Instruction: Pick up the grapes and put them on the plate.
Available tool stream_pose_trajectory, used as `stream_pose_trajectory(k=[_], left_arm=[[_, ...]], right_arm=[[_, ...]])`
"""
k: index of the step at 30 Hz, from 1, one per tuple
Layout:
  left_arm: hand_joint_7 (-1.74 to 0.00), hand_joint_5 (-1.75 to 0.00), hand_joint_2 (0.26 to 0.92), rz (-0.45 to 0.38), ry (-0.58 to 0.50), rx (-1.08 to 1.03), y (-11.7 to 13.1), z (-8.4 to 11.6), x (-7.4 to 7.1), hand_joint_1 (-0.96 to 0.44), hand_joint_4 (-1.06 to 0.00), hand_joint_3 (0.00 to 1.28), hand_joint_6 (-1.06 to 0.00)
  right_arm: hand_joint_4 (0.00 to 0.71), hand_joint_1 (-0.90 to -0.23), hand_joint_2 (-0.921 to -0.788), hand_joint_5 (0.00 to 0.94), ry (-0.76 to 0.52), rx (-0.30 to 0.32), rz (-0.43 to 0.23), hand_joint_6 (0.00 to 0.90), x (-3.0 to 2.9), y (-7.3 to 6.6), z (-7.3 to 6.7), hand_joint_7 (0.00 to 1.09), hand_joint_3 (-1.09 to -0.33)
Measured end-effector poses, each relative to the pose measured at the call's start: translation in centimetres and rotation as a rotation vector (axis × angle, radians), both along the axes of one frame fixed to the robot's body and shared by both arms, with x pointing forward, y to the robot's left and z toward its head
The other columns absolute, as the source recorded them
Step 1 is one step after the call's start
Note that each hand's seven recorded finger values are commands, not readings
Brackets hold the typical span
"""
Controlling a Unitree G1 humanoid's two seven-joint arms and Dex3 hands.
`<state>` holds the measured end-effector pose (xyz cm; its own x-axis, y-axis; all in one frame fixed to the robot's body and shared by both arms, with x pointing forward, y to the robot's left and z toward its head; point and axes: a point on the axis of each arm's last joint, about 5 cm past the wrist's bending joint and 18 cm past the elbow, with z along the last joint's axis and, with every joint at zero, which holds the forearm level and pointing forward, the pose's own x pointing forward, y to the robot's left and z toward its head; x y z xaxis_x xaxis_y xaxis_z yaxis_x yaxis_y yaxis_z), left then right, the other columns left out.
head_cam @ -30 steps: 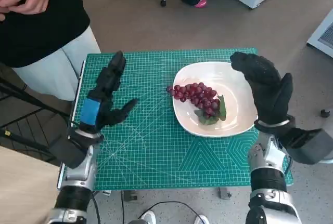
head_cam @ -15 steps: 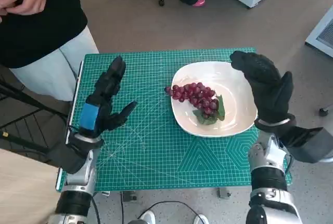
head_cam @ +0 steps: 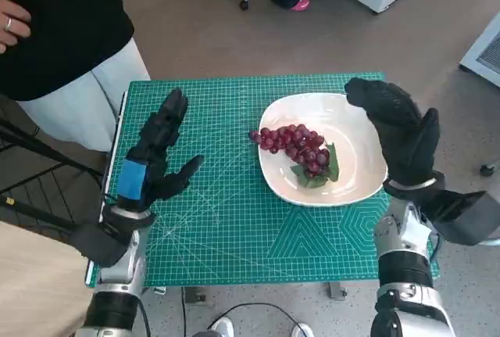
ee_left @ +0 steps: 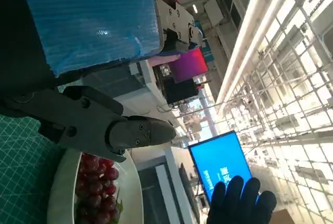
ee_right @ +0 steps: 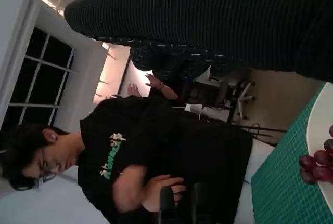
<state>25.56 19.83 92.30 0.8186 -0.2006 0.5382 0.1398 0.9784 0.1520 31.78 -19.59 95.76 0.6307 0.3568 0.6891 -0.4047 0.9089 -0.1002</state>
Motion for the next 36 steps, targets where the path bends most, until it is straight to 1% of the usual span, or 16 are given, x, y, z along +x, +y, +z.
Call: stream_pose_trajectory(k=[13,29,36], left_arm=[[-0.06,-0.02,0.921,0.005,0.001,-0.003,0.08,-0.19,-0.18,-0.48,-0.24,0.33,-0.31],[-0.06,-0.01,0.921,0.005,0.007,-0.005,0.09,-0.36,-0.3,-0.48,-0.26,0.33,-0.32],[-0.06,-0.02,0.921,0.007,0.008,-0.012,0.02,-0.42,-0.33,-0.45,-0.27,0.32,-0.33]], right_arm=[[0.355,-0.589,-0.921,0.0,0.012,0.001,0.003,0.447,0.1,-0.01,-0.04,0.0,-0.589],[0.357,-0.576,-0.921,0.001,0.019,0.001,0.008,0.447,0.13,-0.08,-0.14,0.0,-0.586],[0.356,-0.573,-0.921,0.001,0.021,0.003,0.009,0.446,0.14,-0.14,-0.18,0.0,-0.587]])
